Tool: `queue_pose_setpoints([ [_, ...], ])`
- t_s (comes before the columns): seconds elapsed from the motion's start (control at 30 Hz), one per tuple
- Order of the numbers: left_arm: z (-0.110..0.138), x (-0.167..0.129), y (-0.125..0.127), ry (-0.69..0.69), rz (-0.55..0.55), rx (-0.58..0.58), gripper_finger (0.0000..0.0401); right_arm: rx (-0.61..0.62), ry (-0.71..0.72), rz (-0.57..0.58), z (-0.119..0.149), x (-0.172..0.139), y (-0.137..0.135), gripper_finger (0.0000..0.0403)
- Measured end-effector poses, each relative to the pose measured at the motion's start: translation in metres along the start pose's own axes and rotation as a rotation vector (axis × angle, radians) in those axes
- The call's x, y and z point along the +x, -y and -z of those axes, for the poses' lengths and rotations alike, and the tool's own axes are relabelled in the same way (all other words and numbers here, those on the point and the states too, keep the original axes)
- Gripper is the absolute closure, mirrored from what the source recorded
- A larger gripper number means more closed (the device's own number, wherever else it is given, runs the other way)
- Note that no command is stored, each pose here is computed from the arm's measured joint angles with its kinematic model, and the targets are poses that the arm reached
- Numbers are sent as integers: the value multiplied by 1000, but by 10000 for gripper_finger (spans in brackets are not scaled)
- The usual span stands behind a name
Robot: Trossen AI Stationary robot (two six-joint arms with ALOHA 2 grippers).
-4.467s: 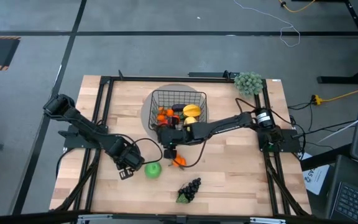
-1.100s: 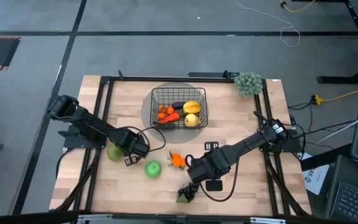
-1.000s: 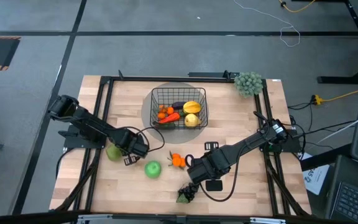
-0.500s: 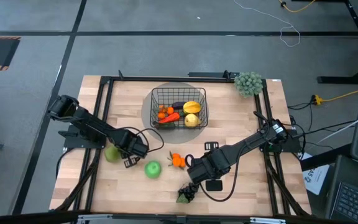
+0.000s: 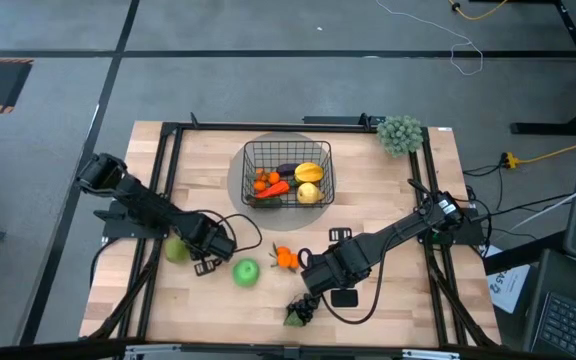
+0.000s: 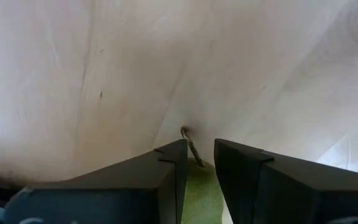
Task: Build produce basket
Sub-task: Put the green pear into the wire basket
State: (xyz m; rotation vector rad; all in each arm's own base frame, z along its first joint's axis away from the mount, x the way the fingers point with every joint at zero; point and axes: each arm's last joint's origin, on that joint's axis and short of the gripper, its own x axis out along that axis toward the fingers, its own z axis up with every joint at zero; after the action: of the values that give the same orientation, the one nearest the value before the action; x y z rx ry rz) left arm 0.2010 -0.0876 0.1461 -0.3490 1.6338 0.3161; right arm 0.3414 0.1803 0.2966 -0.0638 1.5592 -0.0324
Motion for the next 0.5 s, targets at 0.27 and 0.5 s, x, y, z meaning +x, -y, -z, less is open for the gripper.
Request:
queue_pose_setpoints([
  [0.27,6,1,6,23,-20,90,332,26,0,0,0,0,0,229],
  [0.5,6,6,4,38,-21,88,332,26,0,1,0,0,0,229],
])
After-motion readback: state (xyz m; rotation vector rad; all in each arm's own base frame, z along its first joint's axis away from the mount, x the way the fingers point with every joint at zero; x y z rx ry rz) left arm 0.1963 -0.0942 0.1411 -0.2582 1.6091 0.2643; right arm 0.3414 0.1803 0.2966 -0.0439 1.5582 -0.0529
